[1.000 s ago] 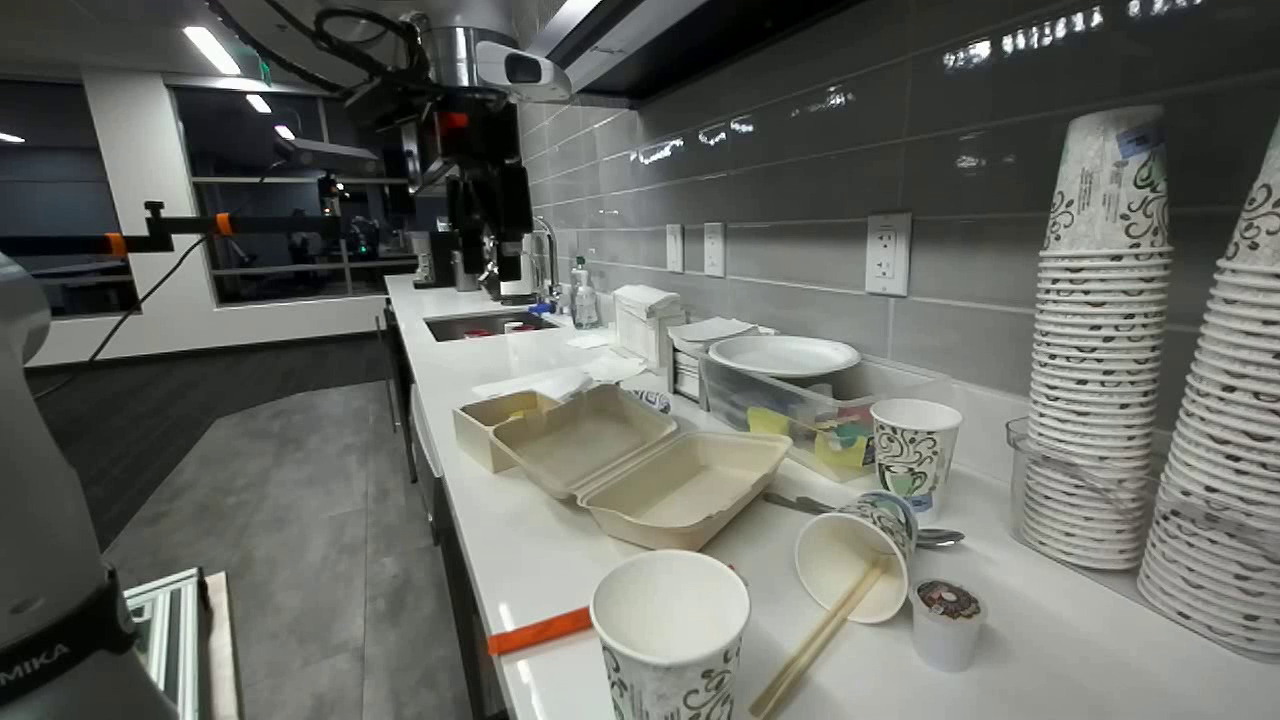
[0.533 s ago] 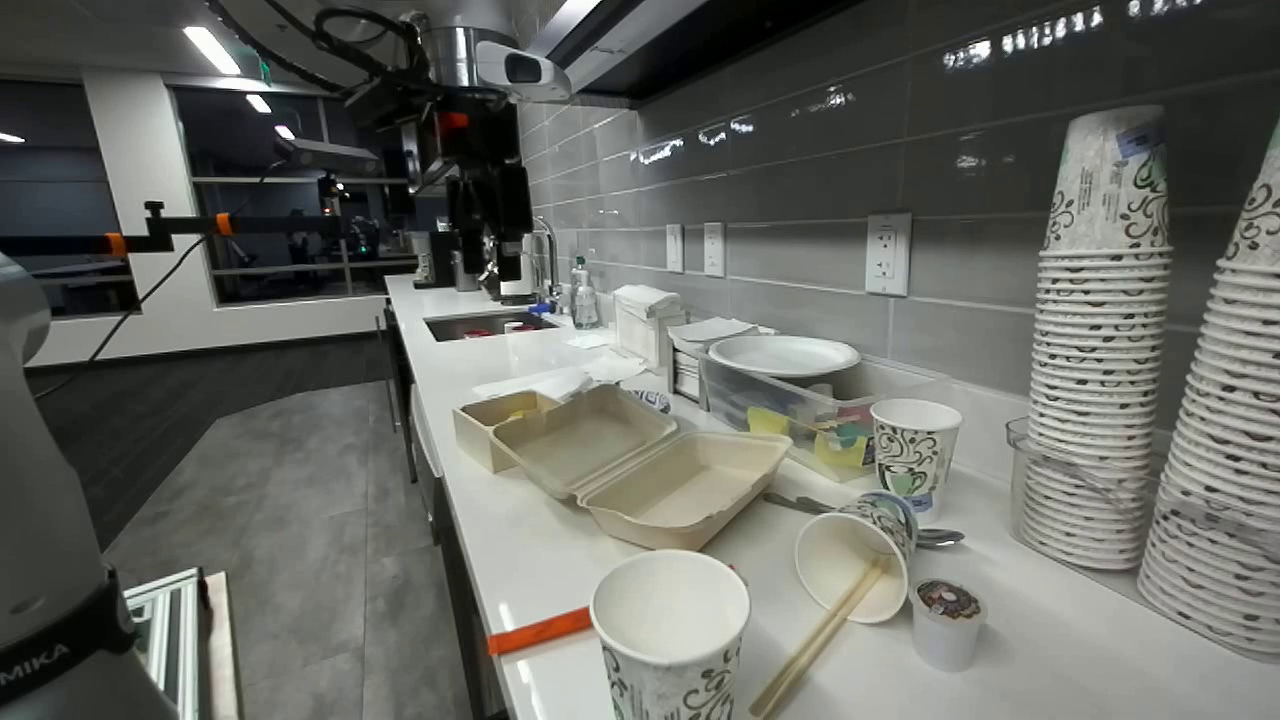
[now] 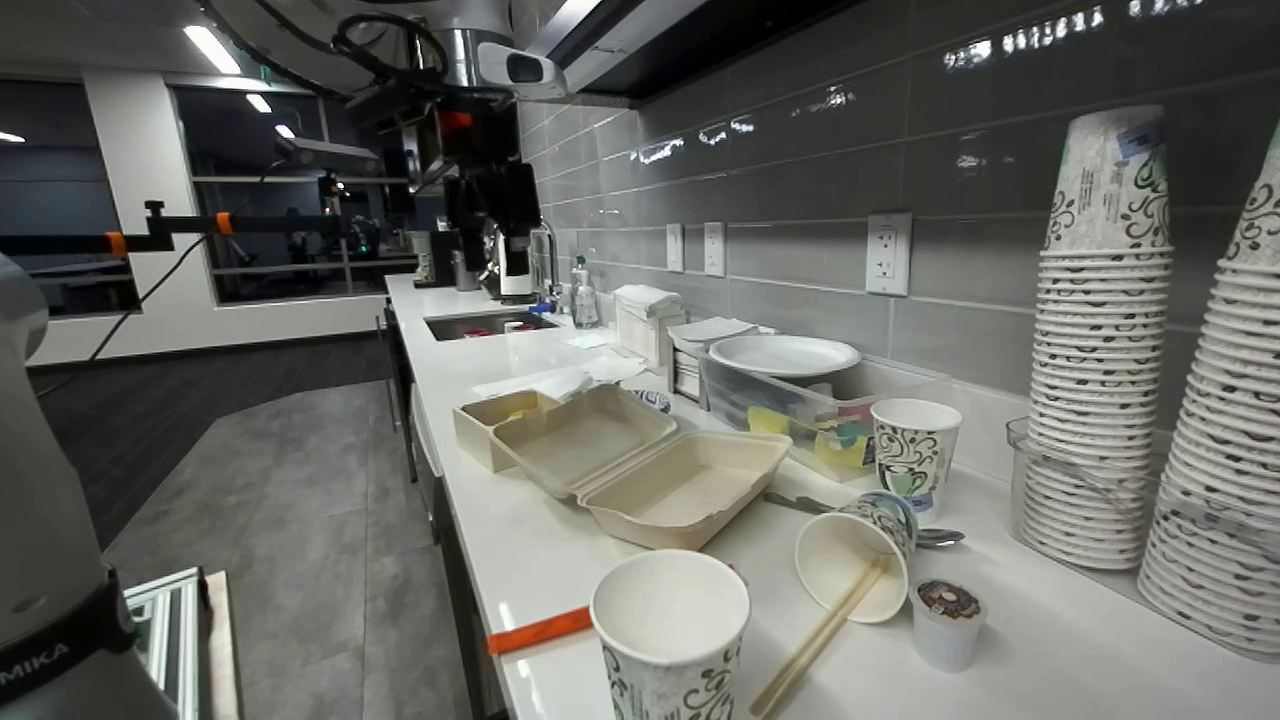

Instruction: Remove the block from the box and place it on top of the other block

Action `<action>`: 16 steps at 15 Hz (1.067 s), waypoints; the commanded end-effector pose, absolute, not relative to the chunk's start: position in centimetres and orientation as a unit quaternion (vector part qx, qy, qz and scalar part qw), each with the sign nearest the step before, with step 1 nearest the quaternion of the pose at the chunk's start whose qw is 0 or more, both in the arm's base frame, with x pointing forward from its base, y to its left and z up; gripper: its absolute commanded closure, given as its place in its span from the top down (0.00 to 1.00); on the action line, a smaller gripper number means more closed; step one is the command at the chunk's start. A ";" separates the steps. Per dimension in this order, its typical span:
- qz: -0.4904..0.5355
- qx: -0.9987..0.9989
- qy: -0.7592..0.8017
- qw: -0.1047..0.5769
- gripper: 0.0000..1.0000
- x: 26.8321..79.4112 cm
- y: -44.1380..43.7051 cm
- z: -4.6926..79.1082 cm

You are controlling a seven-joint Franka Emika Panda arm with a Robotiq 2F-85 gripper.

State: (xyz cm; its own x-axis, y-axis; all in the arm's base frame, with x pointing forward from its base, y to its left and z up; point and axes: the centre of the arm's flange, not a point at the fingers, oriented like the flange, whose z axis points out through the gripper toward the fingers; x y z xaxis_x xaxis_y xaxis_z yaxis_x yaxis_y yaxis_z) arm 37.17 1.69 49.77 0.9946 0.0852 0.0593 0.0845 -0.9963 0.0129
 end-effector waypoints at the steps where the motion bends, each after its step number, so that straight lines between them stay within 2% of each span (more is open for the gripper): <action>1: 0.055 0.988 0.141 0.009 1.00 37.9 6.8 48.9; 6: 0.091 0.956 0.279 0.019 1.00 40.2 13.2 45.7; 9: 0.105 0.928 0.357 0.000 1.00 41.9 14.8 42.8; 16: 0.067 0.897 0.437 -0.010 1.00 42.8 17.8 34.6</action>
